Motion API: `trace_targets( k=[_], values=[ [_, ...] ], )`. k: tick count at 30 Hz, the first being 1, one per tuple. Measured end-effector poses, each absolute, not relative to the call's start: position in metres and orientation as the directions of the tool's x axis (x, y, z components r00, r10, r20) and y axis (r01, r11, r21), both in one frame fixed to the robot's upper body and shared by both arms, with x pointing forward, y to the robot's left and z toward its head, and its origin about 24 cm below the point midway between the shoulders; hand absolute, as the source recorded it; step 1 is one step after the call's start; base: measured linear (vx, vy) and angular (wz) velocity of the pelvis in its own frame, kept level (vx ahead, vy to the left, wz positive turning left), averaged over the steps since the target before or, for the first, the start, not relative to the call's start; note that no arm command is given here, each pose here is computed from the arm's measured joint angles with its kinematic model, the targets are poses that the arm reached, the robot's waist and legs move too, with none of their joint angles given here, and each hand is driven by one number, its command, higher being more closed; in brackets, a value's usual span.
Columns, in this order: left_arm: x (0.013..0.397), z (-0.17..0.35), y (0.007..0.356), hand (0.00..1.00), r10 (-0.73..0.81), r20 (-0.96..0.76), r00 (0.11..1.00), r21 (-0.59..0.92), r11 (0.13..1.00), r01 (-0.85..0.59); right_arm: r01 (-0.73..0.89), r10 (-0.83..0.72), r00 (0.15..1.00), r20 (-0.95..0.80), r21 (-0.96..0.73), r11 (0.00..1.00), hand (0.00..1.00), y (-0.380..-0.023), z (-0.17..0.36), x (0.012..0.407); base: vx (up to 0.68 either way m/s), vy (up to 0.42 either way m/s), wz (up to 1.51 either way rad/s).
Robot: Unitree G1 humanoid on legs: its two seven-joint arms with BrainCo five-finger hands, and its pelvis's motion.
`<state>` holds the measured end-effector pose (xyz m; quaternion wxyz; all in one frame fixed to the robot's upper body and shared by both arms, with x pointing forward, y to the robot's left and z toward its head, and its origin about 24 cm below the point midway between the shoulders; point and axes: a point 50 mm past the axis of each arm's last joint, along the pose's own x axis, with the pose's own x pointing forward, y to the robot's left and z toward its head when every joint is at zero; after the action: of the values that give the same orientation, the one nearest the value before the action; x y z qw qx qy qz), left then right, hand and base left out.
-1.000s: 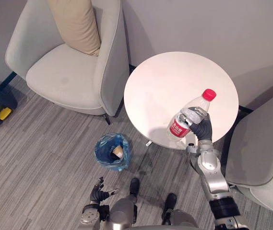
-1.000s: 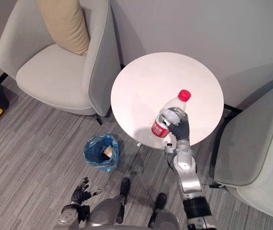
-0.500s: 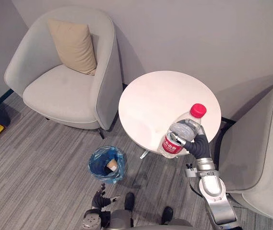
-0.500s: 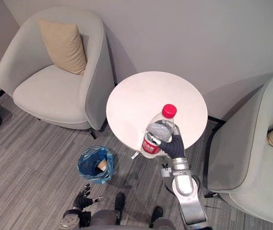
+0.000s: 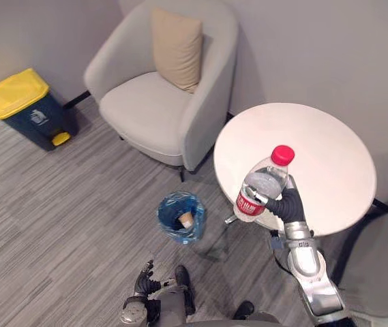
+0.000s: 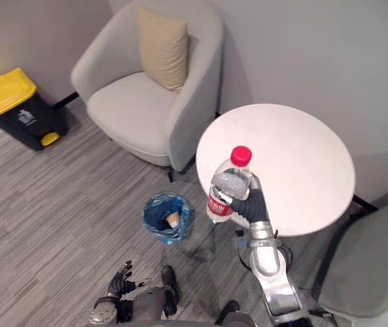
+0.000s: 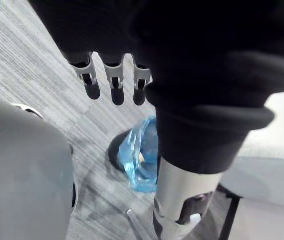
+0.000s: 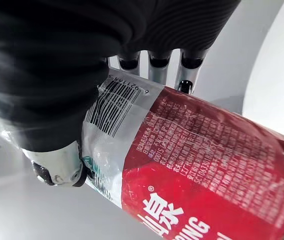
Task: Gather rubbish on tea table into small bin, then transfer packed bag to large trash can.
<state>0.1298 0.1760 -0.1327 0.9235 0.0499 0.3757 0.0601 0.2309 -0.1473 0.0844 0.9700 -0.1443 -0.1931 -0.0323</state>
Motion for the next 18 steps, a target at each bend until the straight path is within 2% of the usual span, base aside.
trace_targets(
  k=[6,9,14,18],
  values=[
    [0.134,-0.129,0.188,0.0,0.164,-0.671,0.723,0.167,0.984,-0.068,0.057,0.015,0.967,0.253,-0.275,0.96,1.0,-0.136,0.057,0.231,0.07,0.117,0.14],
    [0.136,-0.125,0.19,0.0,0.161,-0.656,0.737,0.176,0.983,-0.058,0.028,0.035,0.973,0.227,-0.271,0.962,1.0,-0.133,0.053,0.229,0.11,0.049,0.84],
    [0.136,-0.125,0.192,0.0,0.161,-0.656,0.738,0.186,0.981,-0.049,0.003,0.06,0.974,0.219,-0.277,0.961,1.0,-0.13,0.052,0.228,0.13,-0.048,0.9],
    [0.132,-0.125,0.189,0.0,0.159,-0.655,0.739,0.17,0.984,-0.061,-0.009,0.077,0.974,0.212,-0.305,0.952,1.0,-0.134,0.051,0.227,0.09,-0.077,0.19]
  ],
)
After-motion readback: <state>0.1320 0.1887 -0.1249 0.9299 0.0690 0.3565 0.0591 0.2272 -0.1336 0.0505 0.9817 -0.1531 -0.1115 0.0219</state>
